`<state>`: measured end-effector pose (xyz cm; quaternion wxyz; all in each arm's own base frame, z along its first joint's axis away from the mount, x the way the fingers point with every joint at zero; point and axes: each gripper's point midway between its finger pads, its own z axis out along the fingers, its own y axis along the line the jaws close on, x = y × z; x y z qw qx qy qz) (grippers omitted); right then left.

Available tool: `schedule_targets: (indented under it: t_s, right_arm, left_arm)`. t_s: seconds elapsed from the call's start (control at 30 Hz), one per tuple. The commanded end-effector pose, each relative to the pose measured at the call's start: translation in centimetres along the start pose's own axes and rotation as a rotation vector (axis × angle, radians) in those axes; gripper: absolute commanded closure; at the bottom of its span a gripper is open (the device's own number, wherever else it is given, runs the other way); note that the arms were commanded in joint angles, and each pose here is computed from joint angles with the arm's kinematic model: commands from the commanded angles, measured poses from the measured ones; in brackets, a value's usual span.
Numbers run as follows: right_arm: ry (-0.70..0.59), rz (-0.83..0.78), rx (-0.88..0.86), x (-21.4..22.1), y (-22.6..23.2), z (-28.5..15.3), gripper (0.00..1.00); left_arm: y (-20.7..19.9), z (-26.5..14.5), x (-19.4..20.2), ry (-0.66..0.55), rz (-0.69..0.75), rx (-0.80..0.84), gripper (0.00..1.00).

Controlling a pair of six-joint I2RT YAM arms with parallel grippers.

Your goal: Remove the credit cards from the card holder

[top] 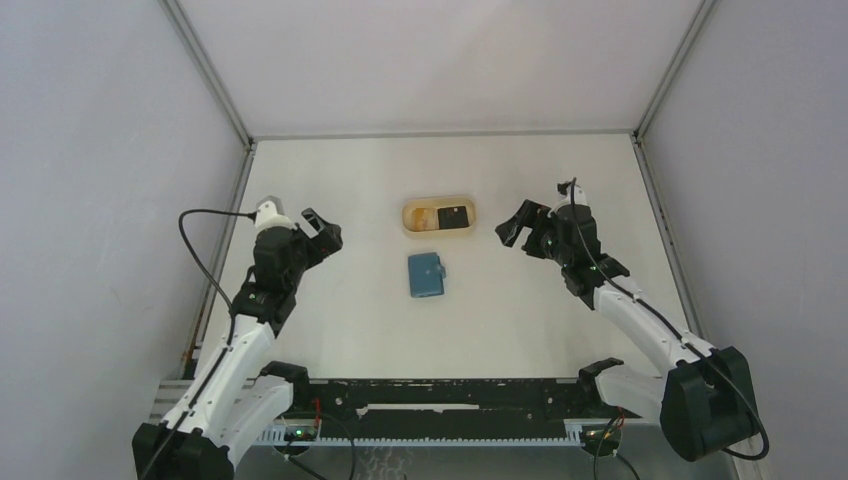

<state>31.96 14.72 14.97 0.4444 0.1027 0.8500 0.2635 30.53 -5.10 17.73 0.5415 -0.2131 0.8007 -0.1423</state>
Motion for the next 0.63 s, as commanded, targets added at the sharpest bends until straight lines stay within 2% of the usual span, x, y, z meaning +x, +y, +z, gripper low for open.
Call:
schedule_targets:
  t_s: [0.0,0.27,0.6]
  right_arm:
    - [-0.031,-0.015,0.005,-1.3,0.0,-0.7,0.0]
    - [0.024,-0.057,-0.063,-0.4,0.8,-1.5,0.0]
    - [0.012,-0.084,-0.117,-0.2,1.4,-2.1,0.01]
  left_arm:
    - [-0.9,-0.4,-1.8,-0.055,0.02,0.045,0.0]
    - [-1.0,-0.9,-2.3,-0.069,0.013,0.04,0.0]
    - [-0.8,-1.2,-2.4,-0.072,0.0,0.032,0.0]
